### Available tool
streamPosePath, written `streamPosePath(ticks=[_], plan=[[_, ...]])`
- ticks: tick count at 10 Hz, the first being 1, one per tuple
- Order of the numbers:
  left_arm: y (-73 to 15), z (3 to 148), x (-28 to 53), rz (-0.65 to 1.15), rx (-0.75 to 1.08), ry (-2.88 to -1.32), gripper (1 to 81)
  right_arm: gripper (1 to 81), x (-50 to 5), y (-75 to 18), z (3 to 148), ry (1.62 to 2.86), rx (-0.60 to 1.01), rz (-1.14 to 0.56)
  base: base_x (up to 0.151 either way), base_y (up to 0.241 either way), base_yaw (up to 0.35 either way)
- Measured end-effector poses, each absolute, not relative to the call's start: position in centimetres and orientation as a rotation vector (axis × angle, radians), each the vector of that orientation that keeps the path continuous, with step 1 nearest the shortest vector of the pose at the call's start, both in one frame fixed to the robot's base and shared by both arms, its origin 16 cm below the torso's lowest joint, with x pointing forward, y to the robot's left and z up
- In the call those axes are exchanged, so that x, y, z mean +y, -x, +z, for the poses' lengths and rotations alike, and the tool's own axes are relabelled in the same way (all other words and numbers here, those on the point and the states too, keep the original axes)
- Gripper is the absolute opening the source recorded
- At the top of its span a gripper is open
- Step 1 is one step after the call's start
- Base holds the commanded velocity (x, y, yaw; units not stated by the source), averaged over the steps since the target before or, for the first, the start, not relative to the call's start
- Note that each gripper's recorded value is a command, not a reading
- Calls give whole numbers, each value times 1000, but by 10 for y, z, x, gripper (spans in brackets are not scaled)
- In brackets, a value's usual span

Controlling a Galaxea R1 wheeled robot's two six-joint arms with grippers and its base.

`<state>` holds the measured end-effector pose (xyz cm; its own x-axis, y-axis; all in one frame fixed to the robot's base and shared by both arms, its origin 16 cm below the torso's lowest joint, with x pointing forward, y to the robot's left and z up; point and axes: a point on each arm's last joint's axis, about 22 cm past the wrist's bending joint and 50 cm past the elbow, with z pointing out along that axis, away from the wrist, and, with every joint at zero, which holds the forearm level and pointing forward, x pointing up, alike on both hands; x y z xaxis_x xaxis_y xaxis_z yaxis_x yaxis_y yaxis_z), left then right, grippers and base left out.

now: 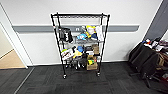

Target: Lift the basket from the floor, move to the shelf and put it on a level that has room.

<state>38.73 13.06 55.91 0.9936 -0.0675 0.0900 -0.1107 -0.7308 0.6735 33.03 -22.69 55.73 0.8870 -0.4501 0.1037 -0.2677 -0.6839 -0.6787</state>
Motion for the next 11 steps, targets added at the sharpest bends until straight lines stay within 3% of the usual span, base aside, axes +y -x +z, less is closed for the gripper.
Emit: streamPosePath(ticks=[11], plan=[[-355, 584, 146, 105, -116, -2410, 10, 10, -222, -304, 585, 2348, 491, -365, 0, 0, 0]])
